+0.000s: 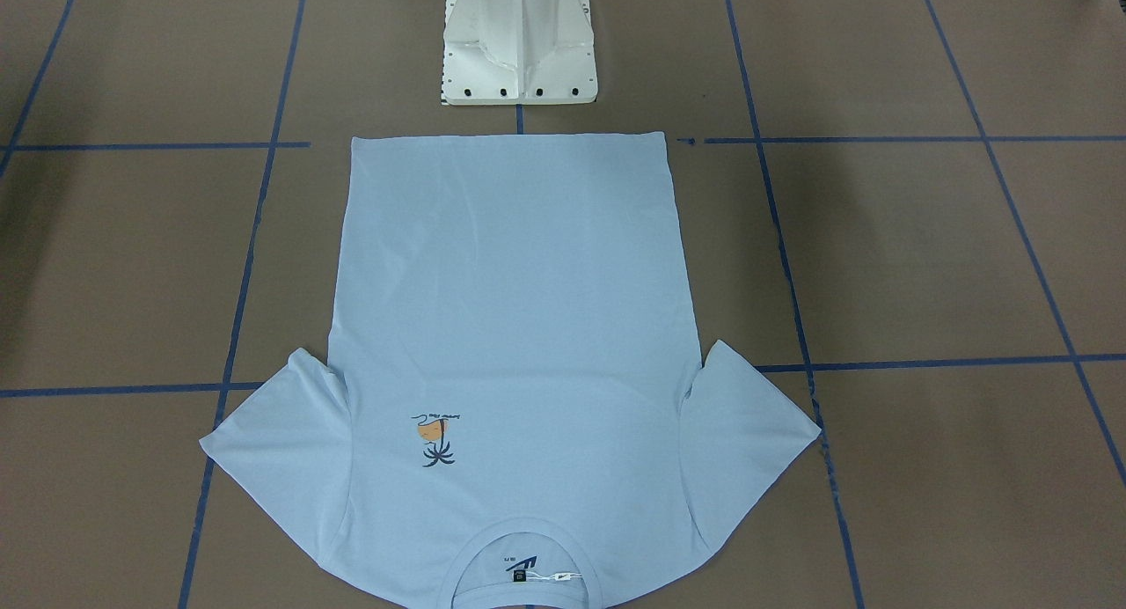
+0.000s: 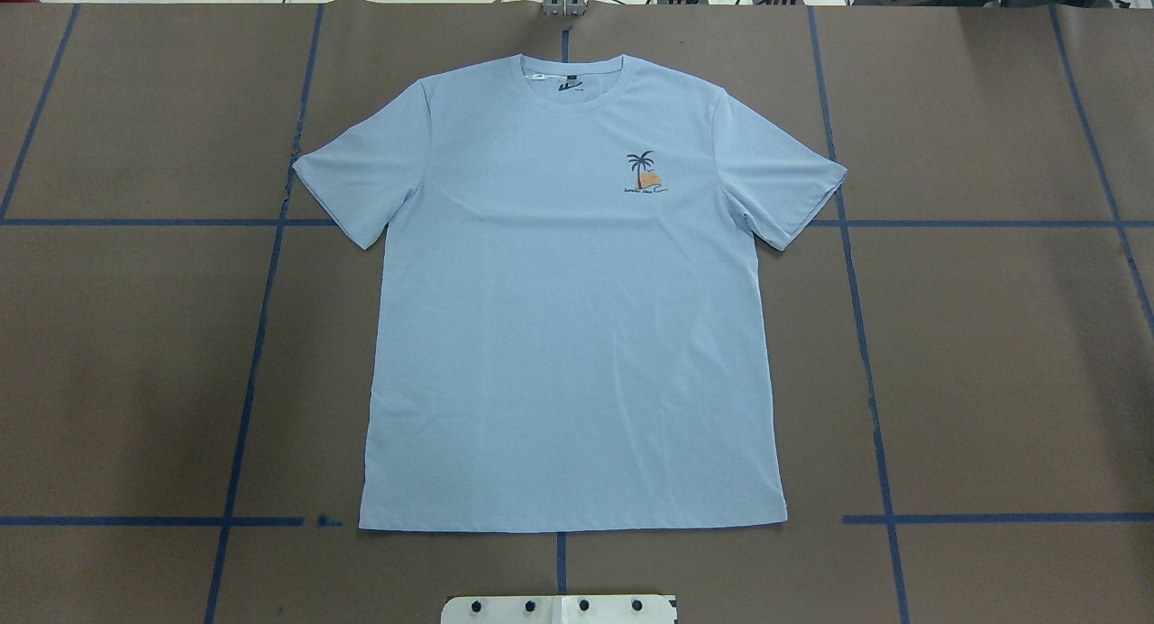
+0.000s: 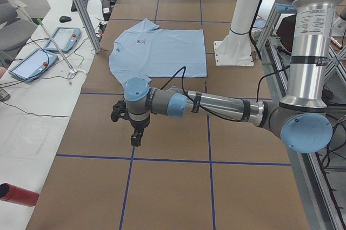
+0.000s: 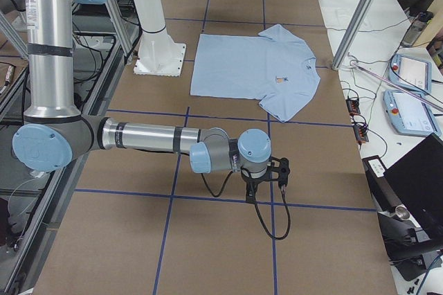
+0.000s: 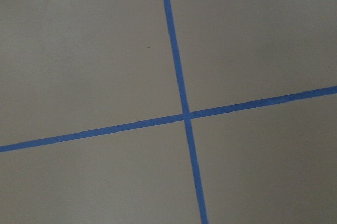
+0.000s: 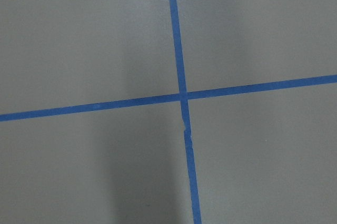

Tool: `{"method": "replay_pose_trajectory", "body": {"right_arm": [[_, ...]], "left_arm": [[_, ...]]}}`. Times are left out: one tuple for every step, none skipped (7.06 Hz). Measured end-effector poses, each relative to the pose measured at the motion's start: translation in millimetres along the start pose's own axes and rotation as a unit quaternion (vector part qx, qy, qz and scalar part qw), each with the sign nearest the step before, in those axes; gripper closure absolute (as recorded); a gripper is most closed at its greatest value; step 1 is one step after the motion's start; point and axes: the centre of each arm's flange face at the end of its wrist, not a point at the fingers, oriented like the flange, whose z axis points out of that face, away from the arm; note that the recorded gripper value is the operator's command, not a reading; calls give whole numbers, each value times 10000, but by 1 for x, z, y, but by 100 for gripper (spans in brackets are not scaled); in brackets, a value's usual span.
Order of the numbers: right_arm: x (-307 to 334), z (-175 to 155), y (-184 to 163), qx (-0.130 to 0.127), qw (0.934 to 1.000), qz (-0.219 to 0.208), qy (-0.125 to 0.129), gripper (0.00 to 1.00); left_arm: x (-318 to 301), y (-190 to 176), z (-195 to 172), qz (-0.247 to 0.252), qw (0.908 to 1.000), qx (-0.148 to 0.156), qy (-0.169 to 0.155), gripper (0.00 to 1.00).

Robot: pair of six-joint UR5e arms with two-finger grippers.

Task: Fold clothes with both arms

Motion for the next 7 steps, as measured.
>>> {"method": "replay_pose_trajectory", "body": {"right_arm": [[-4, 3, 0, -30, 10000, -34, 0, 0], [-12, 7, 0, -71, 9999, -105, -7, 0], [-18, 7, 0, -75, 9999, -152, -23, 0], [-22, 7, 0, -75, 9998, -181, -35, 0], [-27, 8, -1, -109, 9996, -215, -114, 0], [-41, 12, -3, -170, 9989, -346, -283, 0], [-62, 23, -6, -201, 9968, -642, -420, 0]], "left_arm": [[3, 1, -2, 6, 10000, 14, 76, 0], [6, 1, -2, -8, 9998, 17, 194, 0], [8, 1, -2, -18, 9996, 21, 298, 0], [11, 1, -3, 13, 9993, 50, 381, 0], [14, 0, -4, 72, 9990, 89, 437, 0], [16, -1, -5, 172, 9986, 167, 462, 0], [17, 3, -5, 314, 9978, 301, 492, 0]]}}
